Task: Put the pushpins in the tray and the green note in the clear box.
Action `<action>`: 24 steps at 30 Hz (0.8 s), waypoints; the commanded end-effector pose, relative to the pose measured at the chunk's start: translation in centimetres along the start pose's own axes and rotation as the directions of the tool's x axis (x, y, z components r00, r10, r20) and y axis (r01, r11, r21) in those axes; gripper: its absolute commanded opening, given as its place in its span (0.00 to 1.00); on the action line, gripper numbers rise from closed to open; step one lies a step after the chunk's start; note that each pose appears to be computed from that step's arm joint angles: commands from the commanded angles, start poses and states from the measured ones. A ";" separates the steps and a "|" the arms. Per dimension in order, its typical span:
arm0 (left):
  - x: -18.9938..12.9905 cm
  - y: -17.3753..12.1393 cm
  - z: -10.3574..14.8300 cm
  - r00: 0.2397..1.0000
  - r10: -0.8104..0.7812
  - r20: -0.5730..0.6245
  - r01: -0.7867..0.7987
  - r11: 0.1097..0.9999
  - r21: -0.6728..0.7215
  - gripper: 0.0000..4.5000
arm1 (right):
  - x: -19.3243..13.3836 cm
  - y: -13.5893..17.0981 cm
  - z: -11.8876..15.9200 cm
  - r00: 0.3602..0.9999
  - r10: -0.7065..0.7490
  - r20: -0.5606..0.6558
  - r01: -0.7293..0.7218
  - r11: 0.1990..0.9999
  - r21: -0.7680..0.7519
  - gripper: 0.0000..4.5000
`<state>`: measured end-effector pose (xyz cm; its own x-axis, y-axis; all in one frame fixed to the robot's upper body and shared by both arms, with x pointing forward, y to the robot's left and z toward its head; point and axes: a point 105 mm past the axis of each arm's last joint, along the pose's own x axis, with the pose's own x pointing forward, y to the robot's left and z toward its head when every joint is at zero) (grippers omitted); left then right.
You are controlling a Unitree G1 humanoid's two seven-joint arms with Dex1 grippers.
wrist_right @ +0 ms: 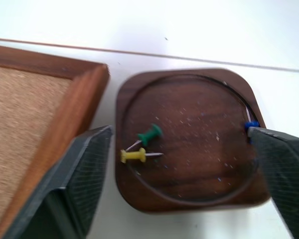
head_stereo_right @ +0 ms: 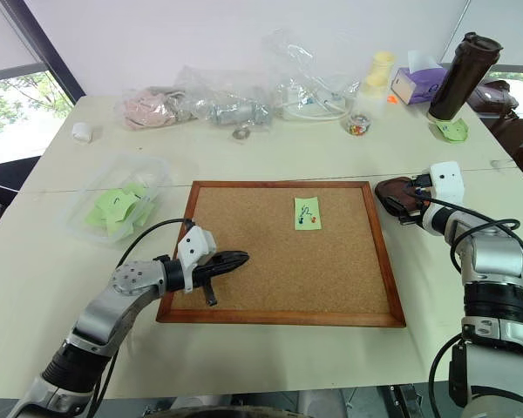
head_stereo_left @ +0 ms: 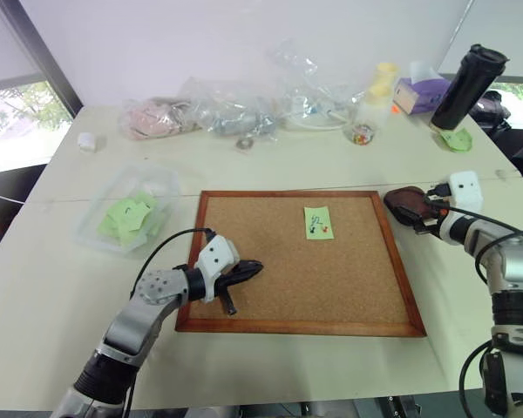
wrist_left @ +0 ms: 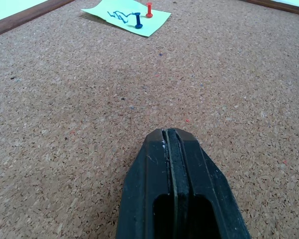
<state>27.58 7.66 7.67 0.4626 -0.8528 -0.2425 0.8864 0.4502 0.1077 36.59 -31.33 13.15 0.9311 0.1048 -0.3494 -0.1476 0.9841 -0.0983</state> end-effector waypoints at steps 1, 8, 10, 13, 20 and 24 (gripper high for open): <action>-0.1 -0.5 -2.3 0.997 -0.008 -0.077 0.004 0.999 -0.048 0.00 | -0.3 0.6 2.2 0.997 0.028 0.072 -0.028 1.000 0.004 0.99; 0.0 -0.5 -2.3 0.997 -0.005 -0.073 0.002 0.999 -0.045 0.00 | -0.4 1.4 1.9 0.997 0.059 0.059 -0.059 0.998 -0.007 0.99; 0.0 -0.5 -2.3 0.997 -0.004 -0.072 0.000 0.999 -0.047 0.00 | -0.6 1.0 2.0 0.997 0.040 0.068 -0.039 0.999 -0.020 0.99; 0.0 -0.5 -2.3 0.997 -0.003 -0.072 -0.001 0.999 -0.049 0.00 | -0.9 0.5 2.4 0.996 0.027 0.086 -0.026 1.000 -0.014 0.99; 0.1 -0.7 -2.3 0.997 -0.007 -0.072 0.004 0.999 -0.048 0.00 | -2.0 -1.2 3.7 0.990 -0.022 0.138 0.021 1.000 0.008 0.99; 0.1 -0.7 -2.4 0.997 -0.010 -0.073 0.007 0.999 -0.049 0.00 | -2.2 -1.9 3.9 0.987 -0.050 0.152 0.047 0.999 0.019 0.99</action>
<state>27.61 7.57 7.61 0.4654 -0.8529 -0.2368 0.8849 0.4536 0.1054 36.15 -32.14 15.74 0.9598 0.0963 -0.2636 -0.1202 0.9898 -0.0759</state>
